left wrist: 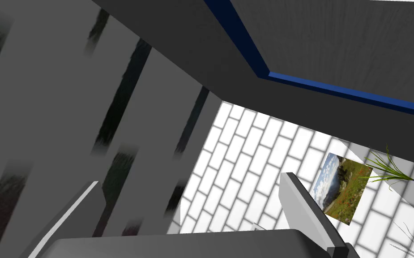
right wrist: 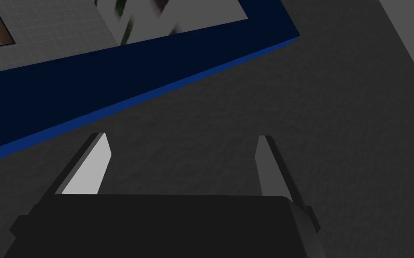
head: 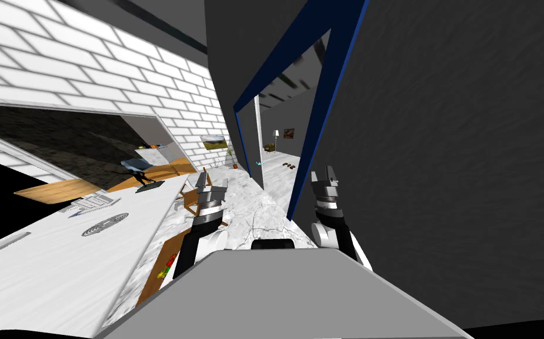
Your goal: Push the door open
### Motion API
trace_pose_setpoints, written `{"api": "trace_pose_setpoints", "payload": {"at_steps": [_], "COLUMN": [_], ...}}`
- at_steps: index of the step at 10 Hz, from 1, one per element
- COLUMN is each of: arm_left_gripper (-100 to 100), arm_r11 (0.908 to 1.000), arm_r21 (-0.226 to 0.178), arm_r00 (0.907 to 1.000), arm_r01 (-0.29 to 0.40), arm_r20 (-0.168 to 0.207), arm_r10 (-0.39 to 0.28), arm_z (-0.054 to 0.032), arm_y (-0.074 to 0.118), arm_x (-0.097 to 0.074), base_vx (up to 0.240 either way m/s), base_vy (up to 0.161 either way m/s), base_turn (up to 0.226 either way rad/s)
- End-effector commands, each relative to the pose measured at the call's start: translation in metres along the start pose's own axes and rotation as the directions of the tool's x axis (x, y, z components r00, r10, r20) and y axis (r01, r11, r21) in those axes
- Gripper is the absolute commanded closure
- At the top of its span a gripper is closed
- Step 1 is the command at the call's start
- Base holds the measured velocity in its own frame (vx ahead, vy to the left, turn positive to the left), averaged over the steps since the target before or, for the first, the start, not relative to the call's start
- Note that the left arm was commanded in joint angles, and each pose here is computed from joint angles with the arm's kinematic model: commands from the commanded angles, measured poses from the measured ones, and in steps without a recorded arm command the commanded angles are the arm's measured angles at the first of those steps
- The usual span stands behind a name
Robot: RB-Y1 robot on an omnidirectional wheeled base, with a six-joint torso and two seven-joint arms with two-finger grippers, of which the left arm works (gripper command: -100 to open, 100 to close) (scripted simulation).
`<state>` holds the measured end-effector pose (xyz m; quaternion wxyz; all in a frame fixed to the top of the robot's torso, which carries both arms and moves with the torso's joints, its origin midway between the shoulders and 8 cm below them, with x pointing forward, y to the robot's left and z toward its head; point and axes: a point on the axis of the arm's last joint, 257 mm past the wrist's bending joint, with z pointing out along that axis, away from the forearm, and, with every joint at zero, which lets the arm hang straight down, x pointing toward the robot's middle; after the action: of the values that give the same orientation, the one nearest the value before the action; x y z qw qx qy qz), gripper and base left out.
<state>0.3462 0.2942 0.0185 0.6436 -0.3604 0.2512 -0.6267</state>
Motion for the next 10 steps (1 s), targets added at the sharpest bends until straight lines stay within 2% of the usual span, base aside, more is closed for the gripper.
{"api": "trace_pose_setpoints", "payload": {"at_steps": [1,10], "arm_left_gripper": [-100,-100], "arm_r11": [0.9999,0.9945], "arm_r21": [-0.014,-0.102], "arm_r00": [0.9999,0.9953], "arm_r01": [0.004,0.025], "arm_r20": [-0.014,-0.090], "arm_r10": [-0.004,-0.034], "arm_z": [-0.0009,-0.0109], "arm_y": [0.011,0.077], "arm_x": [0.004,0.031], "base_vx": [0.071,0.161], "base_vy": [0.036,0.076], "base_turn": [-0.021,-0.024]}}
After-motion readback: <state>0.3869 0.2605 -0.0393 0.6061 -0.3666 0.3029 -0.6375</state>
